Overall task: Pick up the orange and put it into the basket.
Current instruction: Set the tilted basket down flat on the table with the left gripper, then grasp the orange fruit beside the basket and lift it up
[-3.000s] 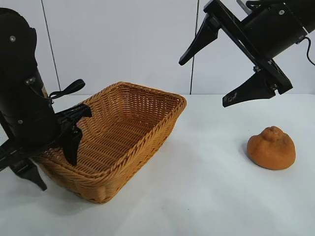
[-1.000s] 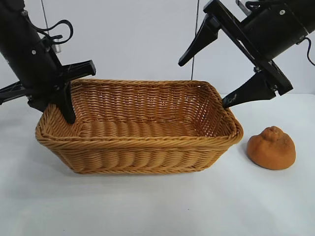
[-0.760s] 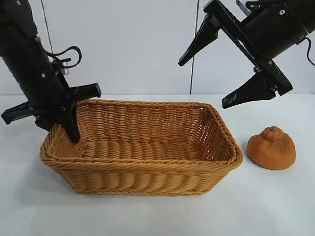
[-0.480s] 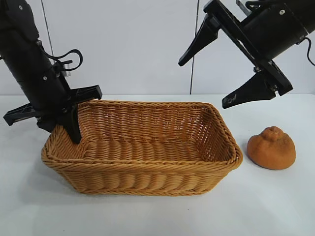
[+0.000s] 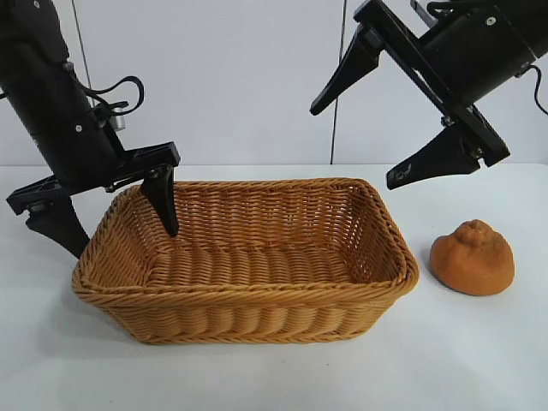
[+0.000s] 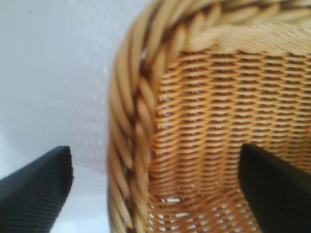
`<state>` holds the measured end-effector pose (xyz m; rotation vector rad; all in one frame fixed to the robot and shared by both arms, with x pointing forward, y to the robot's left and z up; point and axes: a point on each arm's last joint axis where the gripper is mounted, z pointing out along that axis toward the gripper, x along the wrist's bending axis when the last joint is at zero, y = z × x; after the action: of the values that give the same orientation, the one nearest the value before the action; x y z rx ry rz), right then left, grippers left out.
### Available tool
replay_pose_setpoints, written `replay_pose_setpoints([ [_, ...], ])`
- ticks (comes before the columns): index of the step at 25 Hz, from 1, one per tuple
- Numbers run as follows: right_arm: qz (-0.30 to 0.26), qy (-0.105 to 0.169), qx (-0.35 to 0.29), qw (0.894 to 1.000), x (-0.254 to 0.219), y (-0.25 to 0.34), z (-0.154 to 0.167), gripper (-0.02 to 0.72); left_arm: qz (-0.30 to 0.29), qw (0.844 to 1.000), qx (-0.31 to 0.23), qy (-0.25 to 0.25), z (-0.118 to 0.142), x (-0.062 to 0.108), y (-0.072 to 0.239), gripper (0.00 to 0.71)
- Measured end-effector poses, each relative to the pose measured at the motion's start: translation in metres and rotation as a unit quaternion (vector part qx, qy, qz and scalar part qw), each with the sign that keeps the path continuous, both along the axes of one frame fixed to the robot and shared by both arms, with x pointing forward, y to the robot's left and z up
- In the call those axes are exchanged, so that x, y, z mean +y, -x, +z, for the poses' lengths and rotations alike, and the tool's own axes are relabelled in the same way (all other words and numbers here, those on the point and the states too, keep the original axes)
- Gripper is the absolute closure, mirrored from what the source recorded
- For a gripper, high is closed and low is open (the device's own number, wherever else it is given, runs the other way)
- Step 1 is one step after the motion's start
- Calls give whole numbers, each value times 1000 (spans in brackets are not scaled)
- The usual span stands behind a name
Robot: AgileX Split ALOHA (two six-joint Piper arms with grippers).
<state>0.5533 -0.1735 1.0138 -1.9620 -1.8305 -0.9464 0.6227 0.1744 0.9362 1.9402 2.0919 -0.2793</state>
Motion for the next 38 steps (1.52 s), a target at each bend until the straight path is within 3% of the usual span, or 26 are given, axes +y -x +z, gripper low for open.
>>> replay_pose_setpoints([
  [7, 0, 0, 0, 1000, 0, 0, 0, 28, -46, 996, -52, -54, 56, 12, -9, 17],
  [11, 0, 0, 1, 1000, 0, 0, 0, 28, -36, 993, -52, -98, 65, 45, -16, 17],
  [17, 0, 0, 1, 1000, 0, 0, 0, 28, -23, 986, -8, -162, 64, 90, -13, 17],
  [24, 1, 1, 1, 1000, 0, 0, 0, 28, -34, 985, -8, -167, 68, 95, -12, 17],
  [29, 4, 1, 4, 1000, 0, 1, 0, 28, -36, 982, -51, -177, 100, 99, -2, 17],
  [33, 7, 1, 7, 1000, 0, 2, 0, 28, -31, 979, -88, -182, 132, 103, 18, 17],
  [38, 7, 1, 7, 1000, 0, 2, 0, 28, -30, 977, -101, -184, 152, 107, 66, 17],
])
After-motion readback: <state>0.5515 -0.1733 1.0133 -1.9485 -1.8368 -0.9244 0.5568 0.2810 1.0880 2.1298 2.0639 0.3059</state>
